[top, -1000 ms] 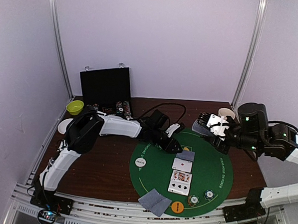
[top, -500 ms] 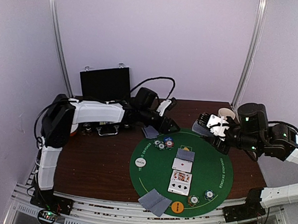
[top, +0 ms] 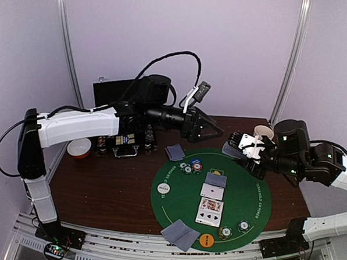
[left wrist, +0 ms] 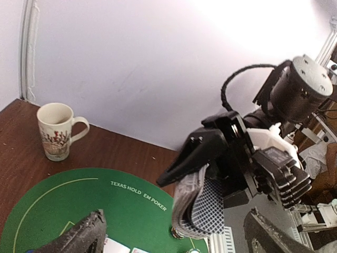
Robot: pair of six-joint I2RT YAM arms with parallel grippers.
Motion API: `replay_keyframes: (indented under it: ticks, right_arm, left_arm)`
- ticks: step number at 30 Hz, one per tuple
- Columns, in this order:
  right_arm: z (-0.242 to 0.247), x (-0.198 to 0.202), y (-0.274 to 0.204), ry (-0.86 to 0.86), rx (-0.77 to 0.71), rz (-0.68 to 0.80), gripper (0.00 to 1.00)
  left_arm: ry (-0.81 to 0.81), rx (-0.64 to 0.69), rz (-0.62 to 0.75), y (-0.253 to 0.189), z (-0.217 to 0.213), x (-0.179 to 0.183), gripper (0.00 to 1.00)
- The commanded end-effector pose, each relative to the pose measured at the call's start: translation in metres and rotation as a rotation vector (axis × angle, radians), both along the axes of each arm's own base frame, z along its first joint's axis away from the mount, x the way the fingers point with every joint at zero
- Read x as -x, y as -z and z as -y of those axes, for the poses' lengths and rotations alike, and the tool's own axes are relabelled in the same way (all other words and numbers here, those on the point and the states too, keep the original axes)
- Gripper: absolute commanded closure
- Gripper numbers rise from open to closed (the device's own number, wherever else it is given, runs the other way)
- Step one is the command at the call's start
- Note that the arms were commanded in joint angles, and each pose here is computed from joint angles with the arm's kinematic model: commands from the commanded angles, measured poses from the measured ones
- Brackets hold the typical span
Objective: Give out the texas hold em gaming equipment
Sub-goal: Pick up the poker card from the face-down deck piles.
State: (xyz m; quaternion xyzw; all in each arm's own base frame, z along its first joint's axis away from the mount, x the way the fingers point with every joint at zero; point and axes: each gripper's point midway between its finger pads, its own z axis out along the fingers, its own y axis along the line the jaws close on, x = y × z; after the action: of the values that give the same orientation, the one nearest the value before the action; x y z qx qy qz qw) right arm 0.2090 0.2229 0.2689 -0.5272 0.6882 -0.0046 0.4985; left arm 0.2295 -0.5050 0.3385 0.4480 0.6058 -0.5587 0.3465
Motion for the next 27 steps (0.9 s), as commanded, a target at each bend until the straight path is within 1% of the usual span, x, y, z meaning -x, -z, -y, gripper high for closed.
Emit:
replay_keyframes:
  ticks: [1, 6, 15, 17, 19, 24, 25, 27]
  right_arm:
    - [-0.003, -0.001, -0.005, -0.005, -0.023, 0.01, 0.56]
    - [-0.004, 0.0, -0.004, -0.008, -0.027, 0.004, 0.55]
    - [-0.007, -0.001, -0.002, -0.013, -0.025, -0.002, 0.56]
    - [-0.008, -0.001, -0.002, -0.014, -0.023, -0.001, 0.55]
    - [-0.008, -0.002, -0.002, -0.013, -0.024, -0.001, 0.55]
    - [-0.005, -0.001, -0.005, -0.008, -0.027, 0.008, 0.55]
    - [-0.004, -0.001, -0.005, -0.007, -0.028, 0.009, 0.56]
    - [-0.003, -0.001, -0.005, -0.004, -0.029, 0.012, 0.55]
  left_arm:
    - [0.042, -0.062, 0.023, 0.017, 0.015, 0.018, 0.06]
    - [-0.032, -0.088, 0.031, 0.02, 0.023, 0.003, 0.12]
    - [-0.019, -0.058, 0.013, 0.012, 0.041, 0.003, 0.21]
    - [-0.036, -0.063, 0.015, 0.013, 0.042, 0.0, 0.27]
    - [-0.054, -0.081, 0.031, 0.016, 0.041, -0.004, 0.36]
    - [-0.1, -0.133, 0.085, 0.018, 0.03, -0.008, 0.53]
    - [-0.114, -0.14, 0.097, 0.018, 0.028, -0.01, 0.55]
    - [-0.122, -0.139, 0.113, 0.014, 0.025, -0.01, 0.55]
